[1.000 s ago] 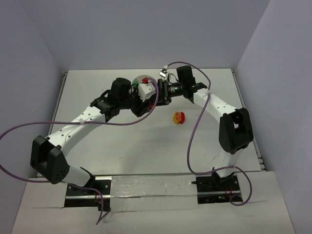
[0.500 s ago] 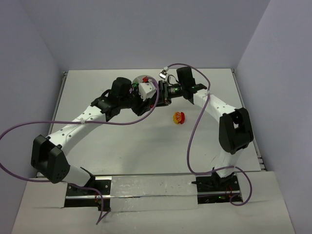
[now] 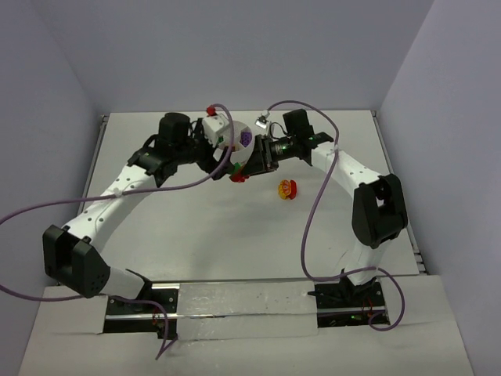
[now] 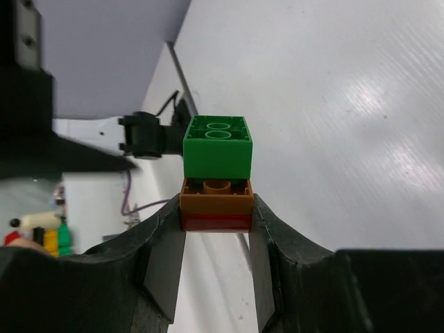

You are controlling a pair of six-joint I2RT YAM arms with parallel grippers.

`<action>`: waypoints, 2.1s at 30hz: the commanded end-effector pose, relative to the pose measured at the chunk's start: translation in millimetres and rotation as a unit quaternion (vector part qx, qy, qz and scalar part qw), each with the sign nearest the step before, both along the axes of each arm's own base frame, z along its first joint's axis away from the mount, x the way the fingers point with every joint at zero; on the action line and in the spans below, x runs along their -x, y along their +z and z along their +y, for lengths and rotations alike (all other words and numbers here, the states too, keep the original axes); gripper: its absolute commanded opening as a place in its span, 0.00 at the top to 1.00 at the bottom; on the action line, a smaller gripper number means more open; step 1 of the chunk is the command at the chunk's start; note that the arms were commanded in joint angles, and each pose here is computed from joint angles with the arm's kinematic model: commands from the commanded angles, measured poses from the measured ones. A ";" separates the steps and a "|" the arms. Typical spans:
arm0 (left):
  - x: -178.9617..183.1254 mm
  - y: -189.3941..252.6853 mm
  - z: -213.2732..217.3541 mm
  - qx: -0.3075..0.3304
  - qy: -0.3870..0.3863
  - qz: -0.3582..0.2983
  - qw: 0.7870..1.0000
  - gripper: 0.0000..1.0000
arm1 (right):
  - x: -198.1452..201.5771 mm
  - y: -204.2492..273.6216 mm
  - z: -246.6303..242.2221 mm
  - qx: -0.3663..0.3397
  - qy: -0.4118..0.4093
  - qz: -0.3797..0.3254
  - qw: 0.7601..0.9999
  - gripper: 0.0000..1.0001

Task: Sort the legos into containers by color

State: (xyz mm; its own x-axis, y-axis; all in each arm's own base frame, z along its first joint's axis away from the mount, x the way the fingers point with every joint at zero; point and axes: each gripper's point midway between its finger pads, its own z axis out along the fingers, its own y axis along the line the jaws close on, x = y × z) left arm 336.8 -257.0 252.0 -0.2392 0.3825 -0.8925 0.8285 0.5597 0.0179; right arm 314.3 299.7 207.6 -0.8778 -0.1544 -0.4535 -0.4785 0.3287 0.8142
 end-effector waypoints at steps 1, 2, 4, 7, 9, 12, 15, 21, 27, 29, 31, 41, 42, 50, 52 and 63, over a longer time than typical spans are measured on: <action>24.8 66.2 22.3 0.083 -0.001 -0.017 0.996 0.01 | 4.0 24.5 -19.5 0.032 0.019 -0.123 0.992 1.00; 33.2 71.8 28.1 0.098 -0.005 -0.014 0.995 0.01 | 6.2 24.1 -23.5 0.040 0.026 -0.143 0.989 1.00; 46.5 75.0 28.8 0.109 -0.030 -0.008 0.994 0.01 | 7.6 23.3 -27.3 0.049 0.036 -0.173 0.983 1.00; 65.6 75.0 21.9 0.120 -0.075 0.023 0.990 0.01 | 13.1 29.2 -32.5 0.050 0.058 -0.229 0.971 1.00; 67.2 70.3 18.8 0.126 -0.077 0.060 0.987 0.01 | 15.3 32.4 -34.5 0.055 0.066 -0.261 0.962 1.00; 84.3 64.6 9.9 0.133 -0.133 0.113 0.976 0.01 | 20.2 40.4 -36.0 0.050 0.081 -0.297 0.950 1.00; 90.7 64.4 8.7 0.139 -0.159 0.123 0.970 0.01 | 26.0 51.7 -34.9 0.035 0.092 -0.318 0.943 1.00; 111.5 69.8 6.6 0.164 -0.244 0.103 0.950 0.02 | 48.0 71.0 -21.9 0.005 0.131 -0.347 0.929 1.00; 111.2 59.9 5.3 0.158 -0.270 0.064 0.948 0.17 | 72.3 69.1 -6.5 0.007 0.174 -0.339 0.925 1.00; 108.7 54.9 4.6 0.149 -0.276 0.052 0.948 0.19 | 79.0 68.9 -1.8 0.008 0.185 -0.339 0.922 1.00; 107.0 48.2 4.5 0.140 -0.278 0.050 0.949 0.19 | 83.6 70.1 1.9 0.006 0.190 -0.338 0.922 1.00; 117.6 31.2 -6.0 0.125 -0.329 0.075 0.933 0.19 | 90.0 77.8 11.1 0.013 0.196 -0.347 0.917 1.00; 119.5 29.0 -7.4 0.125 -0.335 0.082 0.930 0.19 | 89.7 78.0 11.9 0.015 0.196 -0.348 0.917 1.00; 130.7 30.1 -8.9 0.140 -0.364 0.092 0.916 0.24 | 89.5 67.6 12.8 0.046 0.202 -0.365 0.908 1.00; 128.8 30.1 -9.2 0.138 -0.361 0.089 0.918 0.26 | 89.8 66.2 13.5 0.051 0.203 -0.368 0.906 1.00; 126.9 27.7 -11.5 0.134 -0.360 0.084 0.919 0.41 | 92.2 70.2 18.4 0.053 0.204 -0.372 0.904 1.00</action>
State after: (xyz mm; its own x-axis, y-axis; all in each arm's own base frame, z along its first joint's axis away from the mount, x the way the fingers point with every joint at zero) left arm 213.3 -263.8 260.8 -0.2142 0.3089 -0.9267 0.9571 -0.1234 -0.2623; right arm 220.8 313.6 250.6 -0.2594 -0.5079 -0.8214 -0.9633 0.0757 0.2574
